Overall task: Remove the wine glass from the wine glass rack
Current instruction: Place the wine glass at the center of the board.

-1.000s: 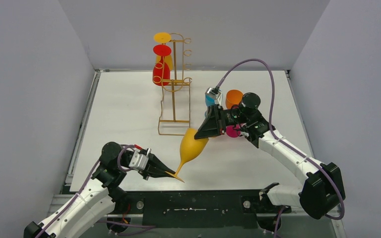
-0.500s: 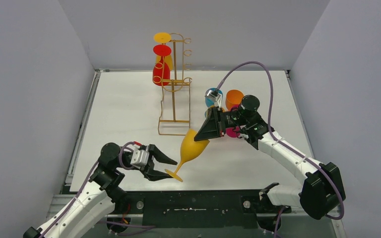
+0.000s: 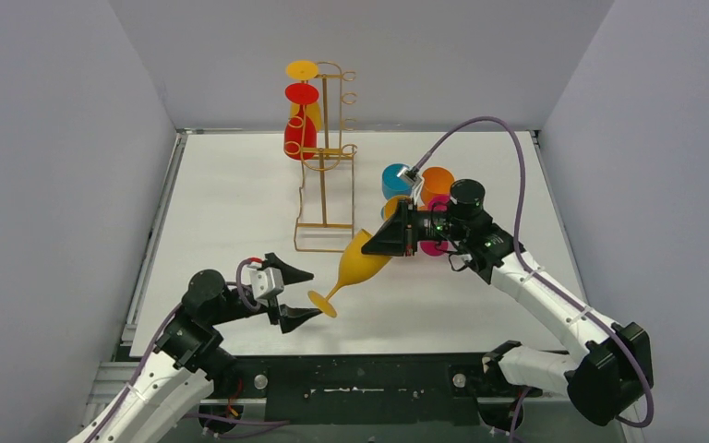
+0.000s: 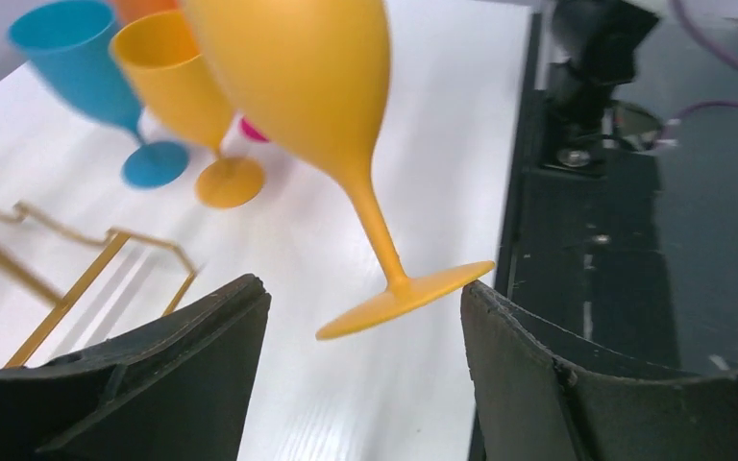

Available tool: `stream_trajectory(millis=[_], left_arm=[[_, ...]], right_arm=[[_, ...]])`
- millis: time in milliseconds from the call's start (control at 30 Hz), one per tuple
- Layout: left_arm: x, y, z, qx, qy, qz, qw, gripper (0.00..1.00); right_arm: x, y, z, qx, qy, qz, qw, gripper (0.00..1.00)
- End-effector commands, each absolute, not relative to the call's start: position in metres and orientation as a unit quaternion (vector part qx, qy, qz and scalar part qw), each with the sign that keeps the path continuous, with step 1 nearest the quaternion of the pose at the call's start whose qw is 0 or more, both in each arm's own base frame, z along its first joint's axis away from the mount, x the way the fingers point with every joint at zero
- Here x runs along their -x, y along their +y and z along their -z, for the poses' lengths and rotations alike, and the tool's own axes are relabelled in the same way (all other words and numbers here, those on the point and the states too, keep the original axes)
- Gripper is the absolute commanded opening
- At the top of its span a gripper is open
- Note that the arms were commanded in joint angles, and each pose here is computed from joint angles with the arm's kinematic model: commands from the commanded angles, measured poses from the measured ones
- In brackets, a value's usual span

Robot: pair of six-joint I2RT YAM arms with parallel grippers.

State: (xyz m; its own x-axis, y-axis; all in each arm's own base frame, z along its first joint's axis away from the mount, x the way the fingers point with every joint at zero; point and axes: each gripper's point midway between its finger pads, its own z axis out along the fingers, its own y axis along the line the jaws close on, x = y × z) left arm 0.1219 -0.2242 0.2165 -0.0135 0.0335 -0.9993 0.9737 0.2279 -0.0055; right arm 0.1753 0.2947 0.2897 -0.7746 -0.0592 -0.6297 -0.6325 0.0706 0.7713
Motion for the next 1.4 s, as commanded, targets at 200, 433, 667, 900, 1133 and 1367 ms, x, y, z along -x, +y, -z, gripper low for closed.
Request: stream_trajectory(millis=[200,433,667,900,1133,1367], left_arm=[[-0.162,-0.194,-0.242,-0.369,0.592,0.325,0.639,0.75],[-0.189,-0.168,-0.235,-0.249,0.645,0.290,0.662,0.81],[-0.207,-0.143,-0.222,-0.208,0.679,0.216,0.670,0.82],[-0.215,-0.130,-0.220,-0.187,0.694,0.183,0.671,0.87],[-0.217,-0.123,-0.218,-0.175,0.705,0.166,0.667,0.97],[-0.219,-0.104,-0.219,-0.139,0.713,0.133,0.674,0.97]], right_arm=[[-0.201,0.296,-0.267,0.243,0.744,-0.522,0.340,0.00],[-0.213,0.292,-0.243,0.263,0.795,-0.372,0.401,0.00],[-0.220,0.278,-0.232,0.265,0.818,-0.232,0.456,0.00],[-0.228,0.260,-0.220,0.233,0.833,-0.166,0.473,0.00],[-0.237,0.253,-0.200,0.219,0.841,-0.131,0.477,0.00],[-0.245,0.253,-0.184,0.230,0.850,-0.095,0.465,0.00]])
